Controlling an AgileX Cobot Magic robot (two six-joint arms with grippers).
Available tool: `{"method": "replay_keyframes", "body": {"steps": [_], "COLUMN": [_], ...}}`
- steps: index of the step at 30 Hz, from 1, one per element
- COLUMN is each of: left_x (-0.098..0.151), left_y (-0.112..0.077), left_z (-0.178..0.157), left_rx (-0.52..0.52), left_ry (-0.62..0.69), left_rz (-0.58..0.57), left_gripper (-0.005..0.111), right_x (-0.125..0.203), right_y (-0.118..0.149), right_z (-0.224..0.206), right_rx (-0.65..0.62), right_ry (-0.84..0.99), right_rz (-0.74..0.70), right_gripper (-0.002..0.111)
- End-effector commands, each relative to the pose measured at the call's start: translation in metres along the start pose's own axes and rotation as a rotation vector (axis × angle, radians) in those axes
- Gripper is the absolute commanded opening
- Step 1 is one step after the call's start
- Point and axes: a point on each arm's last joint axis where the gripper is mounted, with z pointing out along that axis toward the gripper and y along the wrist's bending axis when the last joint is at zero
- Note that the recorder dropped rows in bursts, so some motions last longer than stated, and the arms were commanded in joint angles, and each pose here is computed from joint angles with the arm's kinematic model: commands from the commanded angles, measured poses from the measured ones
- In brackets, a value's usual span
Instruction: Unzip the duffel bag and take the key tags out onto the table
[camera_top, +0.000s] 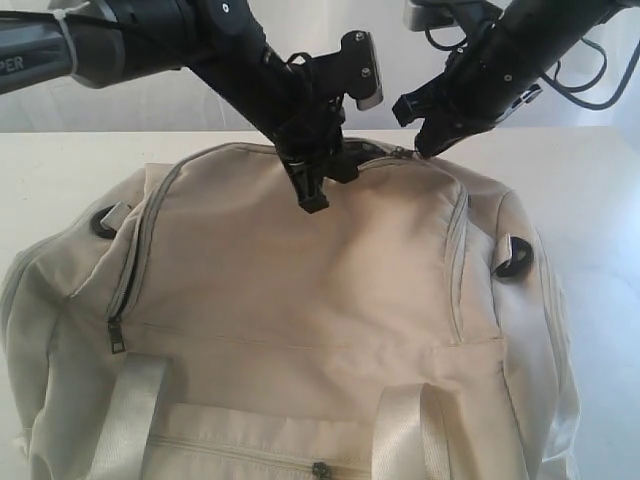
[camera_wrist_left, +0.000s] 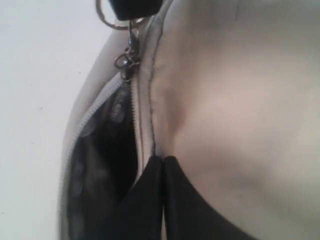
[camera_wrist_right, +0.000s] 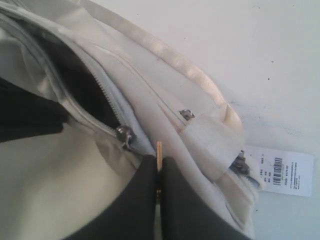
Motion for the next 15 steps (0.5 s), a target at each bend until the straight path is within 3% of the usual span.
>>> {"method": "replay_keyframes", "body": {"steps": [1, 7, 15], "left_x": [-0.003, 0.004, 0.006], "left_y": [0.002, 0.004, 0.004], "left_z": [-0.022, -0.028, -0.029], "left_rx": [-0.05, -0.088, -0.085], "left_ry": [0.071, 0.166, 0.181], "left_rz": [-0.02, -0.036, -0.044], "left_gripper": [0.0, 0.0, 0.0], "right_x": [0.005, 0.005, 0.006], "right_y": [-0.005, -0.004, -0.001], "right_z": [0.0, -0.009, -0.04], "right_rx": [0.022, 0.039, 0.128], "right_ry": [-0.006, -0.008, -0.04], "right_rz": [-0.006, -0.023, -0.041], "right_gripper": [0.0, 0.0, 0.0]}}
